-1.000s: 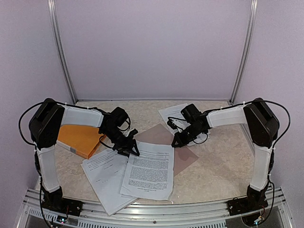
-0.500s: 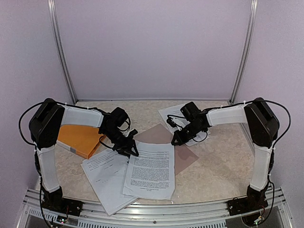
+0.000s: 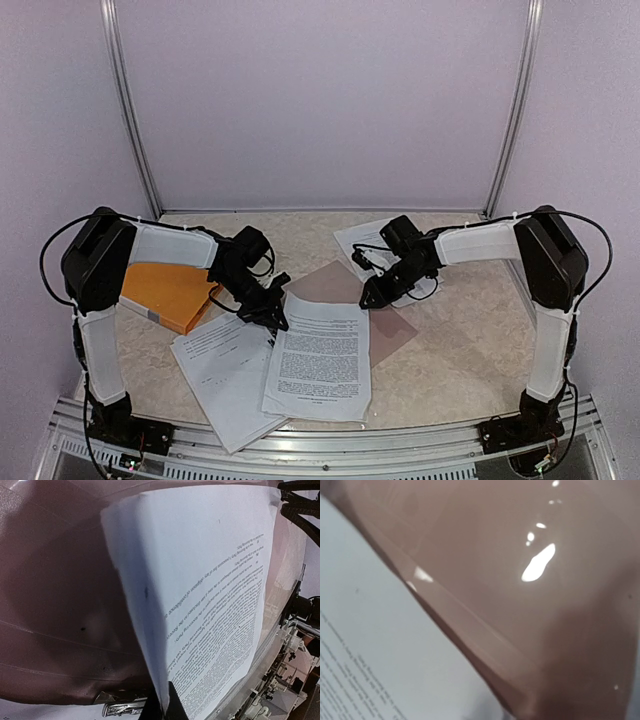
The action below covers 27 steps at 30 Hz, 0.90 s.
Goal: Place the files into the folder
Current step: Pick up the file from the folder with some files.
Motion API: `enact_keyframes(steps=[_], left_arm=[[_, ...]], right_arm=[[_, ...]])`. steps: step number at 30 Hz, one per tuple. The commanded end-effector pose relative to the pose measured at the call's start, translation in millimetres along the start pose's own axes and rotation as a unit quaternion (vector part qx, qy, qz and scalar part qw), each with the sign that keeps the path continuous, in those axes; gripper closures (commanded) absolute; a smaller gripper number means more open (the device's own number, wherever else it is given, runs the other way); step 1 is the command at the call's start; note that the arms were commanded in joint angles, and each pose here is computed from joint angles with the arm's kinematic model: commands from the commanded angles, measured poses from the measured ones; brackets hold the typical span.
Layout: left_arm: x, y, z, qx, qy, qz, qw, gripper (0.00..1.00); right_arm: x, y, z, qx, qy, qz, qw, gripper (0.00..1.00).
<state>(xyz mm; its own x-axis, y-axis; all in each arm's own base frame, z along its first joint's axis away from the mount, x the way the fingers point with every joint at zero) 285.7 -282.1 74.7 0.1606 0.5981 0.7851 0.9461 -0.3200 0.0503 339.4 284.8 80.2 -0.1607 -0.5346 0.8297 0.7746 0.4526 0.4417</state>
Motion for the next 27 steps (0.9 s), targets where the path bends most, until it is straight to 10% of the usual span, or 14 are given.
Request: enact_keyframes(steps=[1, 27], left_arm=[[-3, -1, 5, 0.007, -0.005, 0.007, 1.000, 1.00], [45, -49, -5, 0.049, 0.049, -0.036, 0.997, 1.00]], right_arm=[[12, 7, 5, 0.008, -0.014, -0.006, 1.000, 0.64], [13, 77, -13, 0.057, -0.109, -0.055, 0.991, 0.35]])
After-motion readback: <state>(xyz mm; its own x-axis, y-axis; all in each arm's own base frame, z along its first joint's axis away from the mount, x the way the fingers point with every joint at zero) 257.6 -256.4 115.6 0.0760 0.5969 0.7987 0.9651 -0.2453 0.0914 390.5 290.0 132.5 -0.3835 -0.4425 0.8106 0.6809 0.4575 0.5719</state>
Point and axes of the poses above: each gripper's point midway between its finger pads, its own x axis back along the fingers, its own z axis along the line the jaws close on, y = z × x, the point moved 5 cm from there along x, back along the fingers, and after that the axes turned 3 degrees about -x, right-handed, at the moved point
